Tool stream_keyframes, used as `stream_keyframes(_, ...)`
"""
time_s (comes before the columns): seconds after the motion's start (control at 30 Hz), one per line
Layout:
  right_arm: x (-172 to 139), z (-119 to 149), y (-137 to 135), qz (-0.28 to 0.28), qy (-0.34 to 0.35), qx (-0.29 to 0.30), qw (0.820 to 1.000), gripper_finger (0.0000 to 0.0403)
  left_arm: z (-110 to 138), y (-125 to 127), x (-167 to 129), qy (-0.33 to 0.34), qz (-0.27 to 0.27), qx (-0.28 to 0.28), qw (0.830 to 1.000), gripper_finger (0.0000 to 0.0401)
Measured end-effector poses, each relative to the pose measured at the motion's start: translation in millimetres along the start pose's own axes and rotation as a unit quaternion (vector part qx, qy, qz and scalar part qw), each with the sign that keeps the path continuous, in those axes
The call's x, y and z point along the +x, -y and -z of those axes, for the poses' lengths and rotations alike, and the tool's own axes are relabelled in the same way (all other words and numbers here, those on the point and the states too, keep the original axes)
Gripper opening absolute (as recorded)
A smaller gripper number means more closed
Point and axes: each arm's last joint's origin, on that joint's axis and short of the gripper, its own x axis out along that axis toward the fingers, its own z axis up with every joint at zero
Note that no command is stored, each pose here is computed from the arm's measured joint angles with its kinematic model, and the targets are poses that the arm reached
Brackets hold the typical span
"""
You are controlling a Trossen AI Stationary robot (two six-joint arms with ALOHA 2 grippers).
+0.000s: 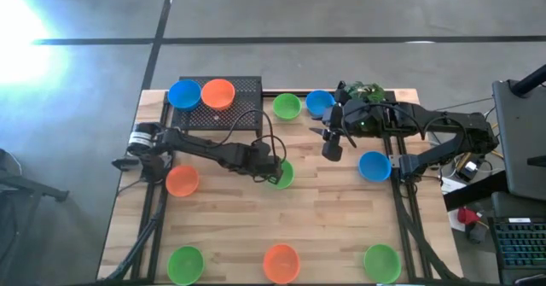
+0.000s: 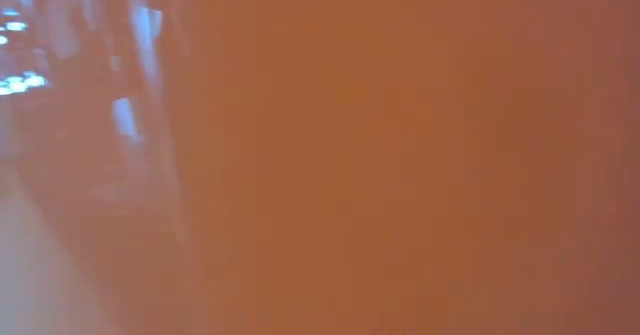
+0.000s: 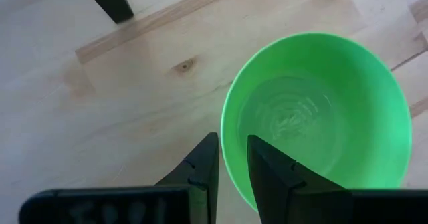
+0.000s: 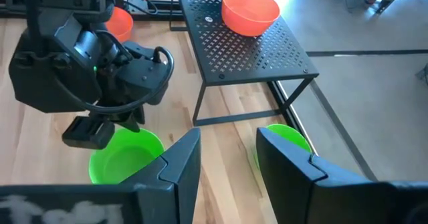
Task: Pick & Place Mini bowls
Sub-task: Put the green bowl on the shelf
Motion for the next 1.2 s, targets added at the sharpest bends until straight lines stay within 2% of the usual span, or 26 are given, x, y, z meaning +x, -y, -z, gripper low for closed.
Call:
stream_keyframes(0.2,0.0,0.0,-0.1,0.0,0.0,-0.001,1.0,0.0144,1.2,-4.1,5.5,-0.001,-0.003,-0.006,1.0,0.0071)
stream_keyframes(0.33,0.0,0.0,0.0,0.0,0.0,-0.001,1.0,0.0146,5.8,-5.6,13.2,-0.006,0.017,-0.011,1.0,0.0071)
stream_keyframes(0.67,0.0,0.0,0.0,0.0,0.0,-0.001,1.0,0.0148,10.2,-11.0,21.3,-0.005,0.018,-0.015,1.0,0.0071)
stream_keyframes(0.9,0.0,-0.1,0.0,0.001,0.0,-0.001,1.0,0.0143,17.4,-15.5,31.8,-0.015,0.041,-0.03,0.999,0.007)
stream_keyframes(0.97,0.0,-0.1,0.0,0.001,0.0,-0.001,1.0,0.0141,17.9,-17.6,33.2,-0.023,0.039,-0.032,0.998,0.0058)
stream_keyframes(1.1,0.0,-0.1,0.0,0.001,0.0,-0.001,1.0,0.0139,17.2,-17.7,33.3,-0.023,0.039,-0.024,0.999,0.001)
stream_keyframes(1.2,0.0,-0.1,0.1,0.001,0.0,0.0,1.0,0.0141,16.2,-17.8,30.6,-0.026,0.04,-0.018,0.999,0.0004)
